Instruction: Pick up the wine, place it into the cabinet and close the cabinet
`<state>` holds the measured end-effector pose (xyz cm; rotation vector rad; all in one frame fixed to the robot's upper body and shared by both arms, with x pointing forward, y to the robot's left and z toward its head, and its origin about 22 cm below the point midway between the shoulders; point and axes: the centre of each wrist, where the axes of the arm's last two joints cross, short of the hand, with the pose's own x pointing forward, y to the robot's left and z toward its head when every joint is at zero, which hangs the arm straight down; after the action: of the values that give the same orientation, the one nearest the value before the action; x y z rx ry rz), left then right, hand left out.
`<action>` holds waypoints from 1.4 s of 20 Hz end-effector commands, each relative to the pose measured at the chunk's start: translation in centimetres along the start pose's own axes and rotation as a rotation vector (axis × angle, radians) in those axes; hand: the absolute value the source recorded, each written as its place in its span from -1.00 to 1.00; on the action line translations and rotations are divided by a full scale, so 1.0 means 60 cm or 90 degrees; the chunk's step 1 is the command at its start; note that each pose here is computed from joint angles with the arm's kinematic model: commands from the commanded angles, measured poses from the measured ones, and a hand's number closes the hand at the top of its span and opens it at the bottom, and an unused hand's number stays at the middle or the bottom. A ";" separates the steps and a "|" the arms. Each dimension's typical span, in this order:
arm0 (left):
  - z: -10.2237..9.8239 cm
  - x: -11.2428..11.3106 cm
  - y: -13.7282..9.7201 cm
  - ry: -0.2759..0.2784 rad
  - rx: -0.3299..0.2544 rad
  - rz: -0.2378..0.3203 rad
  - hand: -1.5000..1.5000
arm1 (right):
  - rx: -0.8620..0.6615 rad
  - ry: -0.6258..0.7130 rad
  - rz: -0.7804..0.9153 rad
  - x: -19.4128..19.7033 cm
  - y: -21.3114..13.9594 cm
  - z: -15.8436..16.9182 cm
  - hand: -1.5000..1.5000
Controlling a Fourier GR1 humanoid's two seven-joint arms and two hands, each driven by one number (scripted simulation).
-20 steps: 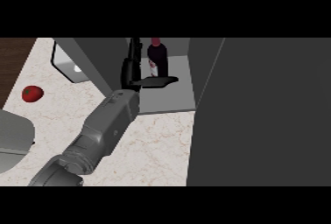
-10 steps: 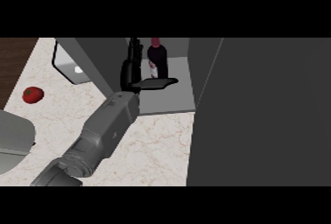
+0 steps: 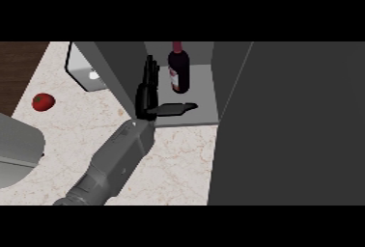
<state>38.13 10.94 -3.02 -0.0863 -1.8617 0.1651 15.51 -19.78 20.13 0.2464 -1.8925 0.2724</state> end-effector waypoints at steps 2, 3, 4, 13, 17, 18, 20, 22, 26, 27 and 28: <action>0.069 0.010 -0.047 0.020 -0.011 0.016 -1.00 | -0.029 -0.012 -0.004 0.008 -0.003 0.004 -1.00; 0.076 0.017 -0.061 0.017 -0.012 0.001 -1.00 | -0.017 -0.022 0.014 0.016 -0.018 0.001 -1.00; 0.108 0.009 -0.051 0.010 -0.020 0.014 -1.00 | -0.029 -0.005 0.006 0.014 -0.013 0.027 -1.00; 0.181 0.091 -0.079 -0.017 -0.033 0.053 -1.00 | -0.042 -0.024 0.007 0.001 -0.016 0.012 -1.00; 0.231 0.116 -0.070 -0.023 -0.011 0.059 -1.00 | -0.038 -0.019 0.003 0.022 0.001 0.034 -1.00; 0.222 0.132 -0.079 -0.024 0.006 0.059 -1.00 | -0.028 -0.023 0.015 0.014 -0.016 0.048 -1.00; 0.235 0.161 -0.084 -0.017 0.011 0.047 -1.00 | -0.035 -0.024 0.009 0.021 -0.008 0.024 -1.00; 0.298 0.145 -0.048 -0.012 0.008 0.036 -1.00 | -0.041 -0.014 0.001 -0.001 -0.028 0.039 -1.00; 0.278 0.174 -0.058 -0.024 0.012 0.080 -1.00 | -0.008 -0.013 0.021 0.023 -0.027 0.041 -1.00; 0.312 0.182 -0.015 -0.040 0.000 0.075 -1.00 | -0.011 -0.007 0.006 0.009 -0.017 0.032 -1.00; 0.308 0.214 -0.010 -0.036 -0.009 0.068 -1.00 | 0.002 -0.008 0.002 0.003 -0.017 0.024 -1.00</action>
<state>18.78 8.78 2.03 -0.1724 -1.9020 0.2382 15.00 -21.14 19.62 0.1557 -1.8948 0.2609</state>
